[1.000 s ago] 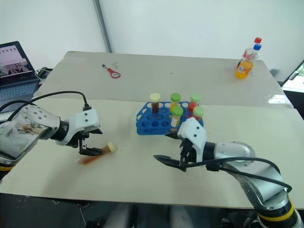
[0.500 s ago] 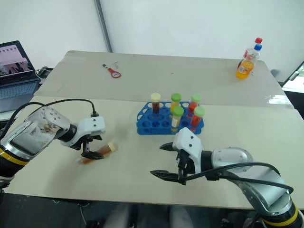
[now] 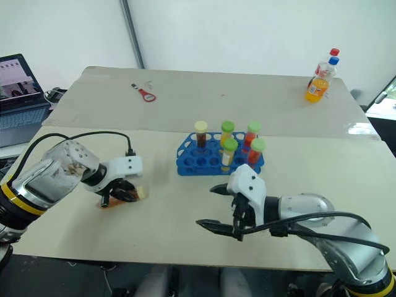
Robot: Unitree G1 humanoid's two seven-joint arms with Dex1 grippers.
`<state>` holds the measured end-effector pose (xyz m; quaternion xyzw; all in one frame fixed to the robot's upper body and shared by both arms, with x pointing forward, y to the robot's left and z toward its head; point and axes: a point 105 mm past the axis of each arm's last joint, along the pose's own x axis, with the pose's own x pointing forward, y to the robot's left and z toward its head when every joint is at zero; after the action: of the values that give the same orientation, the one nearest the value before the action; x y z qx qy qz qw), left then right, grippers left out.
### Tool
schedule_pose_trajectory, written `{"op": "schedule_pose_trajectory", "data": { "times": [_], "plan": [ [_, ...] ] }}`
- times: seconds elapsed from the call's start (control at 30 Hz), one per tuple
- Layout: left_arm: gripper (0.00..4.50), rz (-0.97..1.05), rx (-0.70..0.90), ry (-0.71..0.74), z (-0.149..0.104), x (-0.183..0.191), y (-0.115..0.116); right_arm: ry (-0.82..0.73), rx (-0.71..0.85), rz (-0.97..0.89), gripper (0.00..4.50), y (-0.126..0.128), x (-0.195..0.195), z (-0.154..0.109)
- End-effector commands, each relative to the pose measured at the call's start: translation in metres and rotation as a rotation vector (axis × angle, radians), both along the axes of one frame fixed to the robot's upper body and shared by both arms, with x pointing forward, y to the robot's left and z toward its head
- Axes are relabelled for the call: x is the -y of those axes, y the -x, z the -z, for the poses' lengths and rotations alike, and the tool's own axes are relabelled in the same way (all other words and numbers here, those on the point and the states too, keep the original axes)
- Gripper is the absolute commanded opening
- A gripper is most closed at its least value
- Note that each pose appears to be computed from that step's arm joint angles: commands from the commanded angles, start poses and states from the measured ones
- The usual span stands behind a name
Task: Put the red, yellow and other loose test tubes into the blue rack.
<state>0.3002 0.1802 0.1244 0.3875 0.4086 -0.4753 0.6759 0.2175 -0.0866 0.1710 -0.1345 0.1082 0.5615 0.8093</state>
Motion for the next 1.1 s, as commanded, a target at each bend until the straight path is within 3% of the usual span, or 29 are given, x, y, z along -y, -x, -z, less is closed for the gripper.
{"op": "schedule_pose_trajectory", "data": {
  "times": [0.03, 0.17, 0.3, 0.57, 0.77, 1.1],
  "plan": [
    [0.86, 0.014, 0.038, 0.011, -0.006, 0.001, -0.006, 0.001, 0.041, -0.003, 4.5, 0.003, 0.001, -0.01],
    [0.86, 0.098, 0.071, 0.146, -0.032, 0.019, -0.014, 0.013, 0.05, 0.005, 4.5, 0.004, 0.006, -0.012],
    [0.86, 0.145, 0.065, 0.395, -0.066, 0.04, -0.023, 0.038, 0.068, 0.038, 4.5, 0.003, 0.017, -0.013],
    [0.86, 0.161, 0.242, 0.927, -0.123, 0.091, -0.038, 0.033, 0.166, 0.206, 4.5, -0.005, 0.039, -0.027],
    [0.86, 0.08, 0.388, 1.141, -0.119, 0.127, -0.054, -0.089, 0.181, 0.33, 4.5, -0.016, 0.04, -0.042],
    [0.86, 0.055, 0.462, 1.257, -0.096, 0.169, -0.068, 0.034, 0.121, 0.352, 4.5, -0.005, 0.044, -0.024]
  ]
}}
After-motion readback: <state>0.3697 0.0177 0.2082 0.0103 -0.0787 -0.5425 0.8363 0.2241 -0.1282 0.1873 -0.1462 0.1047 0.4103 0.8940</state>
